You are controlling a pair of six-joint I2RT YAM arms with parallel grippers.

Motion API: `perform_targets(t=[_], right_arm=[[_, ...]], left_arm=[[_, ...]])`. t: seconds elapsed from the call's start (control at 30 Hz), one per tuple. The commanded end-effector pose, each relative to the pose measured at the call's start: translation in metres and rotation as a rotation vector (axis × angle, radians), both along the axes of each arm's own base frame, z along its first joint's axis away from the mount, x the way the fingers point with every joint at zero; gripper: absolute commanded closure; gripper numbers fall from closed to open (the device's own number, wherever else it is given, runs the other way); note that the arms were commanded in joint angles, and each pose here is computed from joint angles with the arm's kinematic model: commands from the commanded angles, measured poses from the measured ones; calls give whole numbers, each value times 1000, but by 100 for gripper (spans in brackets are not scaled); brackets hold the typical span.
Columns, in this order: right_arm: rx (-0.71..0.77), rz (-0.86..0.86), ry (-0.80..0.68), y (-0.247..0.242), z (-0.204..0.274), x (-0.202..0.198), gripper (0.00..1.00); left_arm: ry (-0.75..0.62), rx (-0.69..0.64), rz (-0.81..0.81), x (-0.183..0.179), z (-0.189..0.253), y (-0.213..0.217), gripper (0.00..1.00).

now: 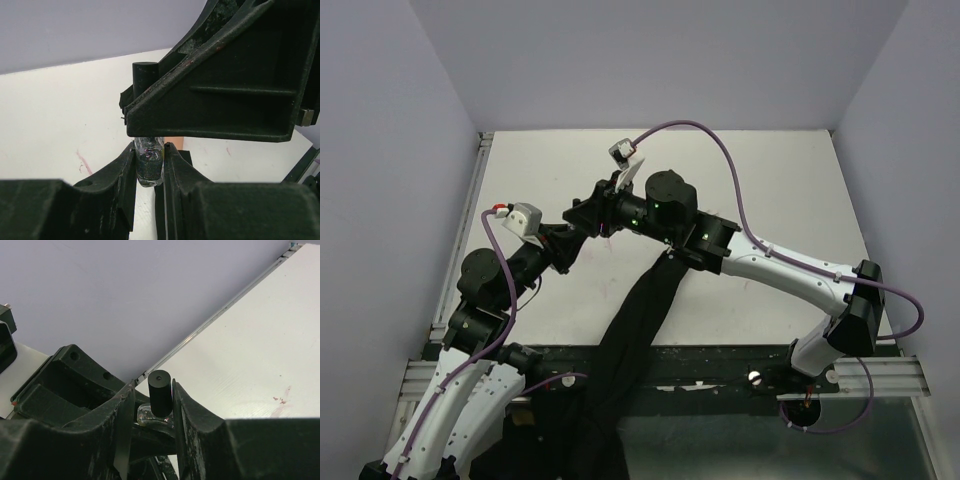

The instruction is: Paint the nails

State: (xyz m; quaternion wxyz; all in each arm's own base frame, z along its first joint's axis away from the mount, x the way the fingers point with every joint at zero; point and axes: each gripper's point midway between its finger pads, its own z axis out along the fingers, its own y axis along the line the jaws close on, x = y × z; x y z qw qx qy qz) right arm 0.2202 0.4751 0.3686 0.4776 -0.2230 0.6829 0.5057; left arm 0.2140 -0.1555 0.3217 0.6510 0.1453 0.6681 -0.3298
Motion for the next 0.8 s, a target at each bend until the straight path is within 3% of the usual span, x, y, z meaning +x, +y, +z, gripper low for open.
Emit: perform_targets(t=[0.0,0.23,0.4,0.77], right_arm=[[38,26,-21,4,16,-6,59],[35,21,-34,4,15,-5,75],[34,62,-80,-1,18,-14,99],[88,416,-249,-32,52,-81,99]], left_arm=[[-2,3,-34,-2,0,-6,100],[-9,2,-58,-5,1,-8,100],[-24,-13,-131,-16,4,-17,100],[-91,-91,-450,-60,25,-47,100]])
